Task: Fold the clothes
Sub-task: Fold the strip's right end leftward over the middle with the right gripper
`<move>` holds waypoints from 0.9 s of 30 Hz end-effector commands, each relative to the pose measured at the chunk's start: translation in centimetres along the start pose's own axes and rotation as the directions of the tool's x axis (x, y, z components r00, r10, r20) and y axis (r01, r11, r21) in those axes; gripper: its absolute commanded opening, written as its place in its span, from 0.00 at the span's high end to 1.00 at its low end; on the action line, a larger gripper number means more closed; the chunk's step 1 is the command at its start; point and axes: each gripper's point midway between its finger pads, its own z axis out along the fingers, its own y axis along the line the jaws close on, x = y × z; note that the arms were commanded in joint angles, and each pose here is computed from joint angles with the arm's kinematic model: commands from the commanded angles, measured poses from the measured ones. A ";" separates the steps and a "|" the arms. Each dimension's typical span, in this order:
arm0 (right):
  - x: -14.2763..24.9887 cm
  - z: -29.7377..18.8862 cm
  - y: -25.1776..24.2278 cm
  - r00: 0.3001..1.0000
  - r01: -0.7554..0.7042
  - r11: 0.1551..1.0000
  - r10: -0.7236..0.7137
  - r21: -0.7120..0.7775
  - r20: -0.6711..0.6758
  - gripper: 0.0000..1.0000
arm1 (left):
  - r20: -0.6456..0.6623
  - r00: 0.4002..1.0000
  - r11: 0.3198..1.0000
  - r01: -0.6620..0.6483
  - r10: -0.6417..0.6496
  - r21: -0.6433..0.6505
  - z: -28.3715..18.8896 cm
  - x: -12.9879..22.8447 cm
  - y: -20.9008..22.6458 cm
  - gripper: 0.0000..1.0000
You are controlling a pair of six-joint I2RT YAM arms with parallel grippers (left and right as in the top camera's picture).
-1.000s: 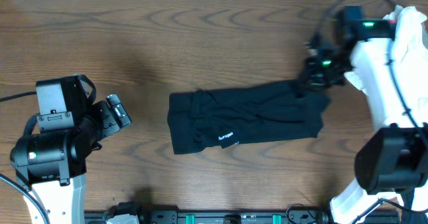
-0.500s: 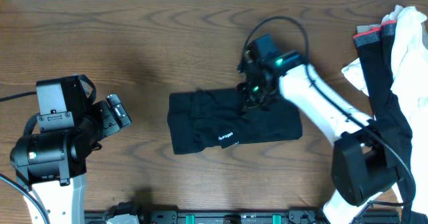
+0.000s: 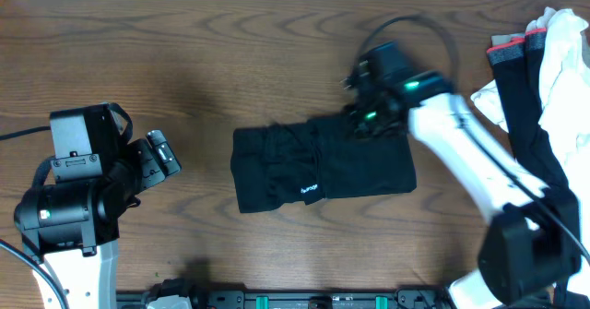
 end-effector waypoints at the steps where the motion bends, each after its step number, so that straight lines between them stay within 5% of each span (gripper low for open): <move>1: -0.4 -1.3 -2.3 0.997 -0.081 0.997 0.081 0.014 0.010 0.99 | 0.007 1.000 1.000 0.005 -0.005 -0.002 -0.2 -0.2 0.1 0.02; 8: 2.8 4.4 -2.9 0.993 -0.072 0.997 0.072 0.003 -0.097 0.99 | 0.007 1.000 1.000 0.005 -0.005 -0.002 -0.2 -0.2 0.1 0.02; 16: 3.6 11.2 3.4 1.000 0.014 0.986 -0.016 -0.164 -0.008 0.98 | 0.007 1.000 1.000 0.005 -0.005 -0.002 -0.2 -0.2 0.1 0.02; 22: 3.4 8.9 12.3 0.956 0.292 0.854 -0.262 -0.431 0.127 0.92 | 0.007 1.000 1.000 0.005 -0.005 -0.002 -0.2 -0.2 0.1 0.02; 27: 1.7 4.3 14.3 0.919 0.391 0.783 -0.305 -0.485 0.248 0.89 | 0.020 1.000 1.000 0.007 -0.007 0.003 -0.2 -0.5 0.0 0.02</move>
